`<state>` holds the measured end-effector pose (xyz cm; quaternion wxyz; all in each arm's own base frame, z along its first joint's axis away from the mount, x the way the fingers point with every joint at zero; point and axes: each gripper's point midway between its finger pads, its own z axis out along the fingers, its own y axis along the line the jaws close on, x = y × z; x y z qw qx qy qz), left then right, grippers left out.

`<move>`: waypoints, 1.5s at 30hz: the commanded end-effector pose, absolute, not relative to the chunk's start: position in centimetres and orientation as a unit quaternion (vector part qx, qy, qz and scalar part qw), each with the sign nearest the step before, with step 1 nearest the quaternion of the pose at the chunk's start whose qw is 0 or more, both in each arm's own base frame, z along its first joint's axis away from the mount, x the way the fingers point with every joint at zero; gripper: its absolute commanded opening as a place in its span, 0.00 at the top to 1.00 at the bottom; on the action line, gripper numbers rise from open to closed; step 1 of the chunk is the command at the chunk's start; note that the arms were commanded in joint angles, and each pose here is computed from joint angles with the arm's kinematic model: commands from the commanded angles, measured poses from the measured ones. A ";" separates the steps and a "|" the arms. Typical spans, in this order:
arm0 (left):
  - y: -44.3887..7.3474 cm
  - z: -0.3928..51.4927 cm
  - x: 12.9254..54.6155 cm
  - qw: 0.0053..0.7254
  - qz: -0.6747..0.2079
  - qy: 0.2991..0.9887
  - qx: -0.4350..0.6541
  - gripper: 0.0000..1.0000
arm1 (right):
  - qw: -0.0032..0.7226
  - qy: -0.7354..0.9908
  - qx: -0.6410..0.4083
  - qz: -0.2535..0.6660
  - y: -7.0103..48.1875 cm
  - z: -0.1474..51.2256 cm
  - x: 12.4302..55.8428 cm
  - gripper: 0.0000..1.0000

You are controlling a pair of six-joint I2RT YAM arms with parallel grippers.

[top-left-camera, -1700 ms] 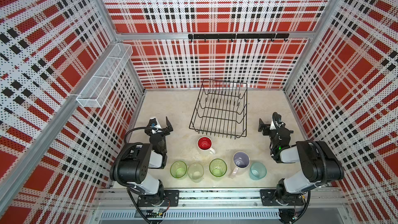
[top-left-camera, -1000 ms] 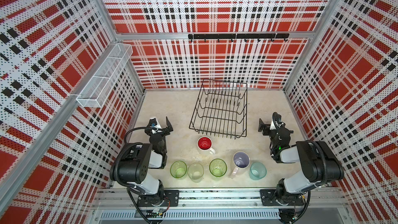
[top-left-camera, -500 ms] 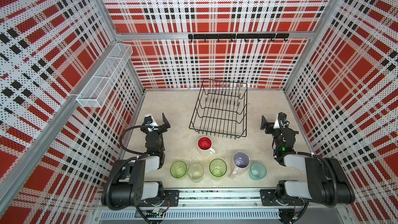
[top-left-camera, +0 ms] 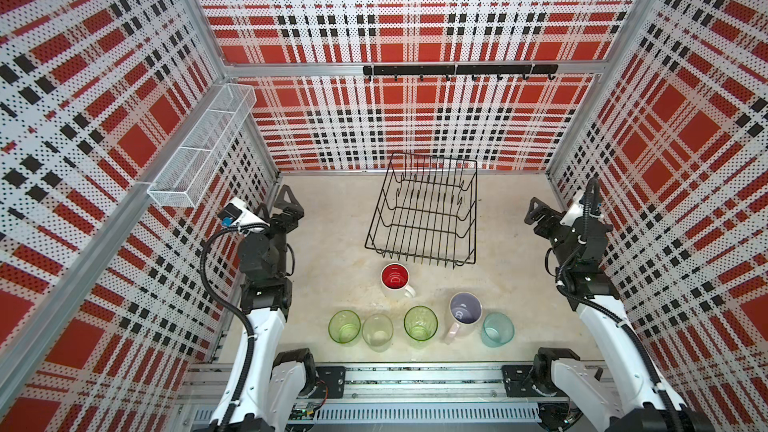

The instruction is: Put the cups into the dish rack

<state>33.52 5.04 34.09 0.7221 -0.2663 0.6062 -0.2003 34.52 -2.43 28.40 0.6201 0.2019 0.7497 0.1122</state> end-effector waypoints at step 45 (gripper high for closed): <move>-16.7 14.2 37.0 0.352 -0.181 0.918 -0.007 0.02 | 0.245 0.967 -0.007 0.067 13.6 12.2 41.4 1.00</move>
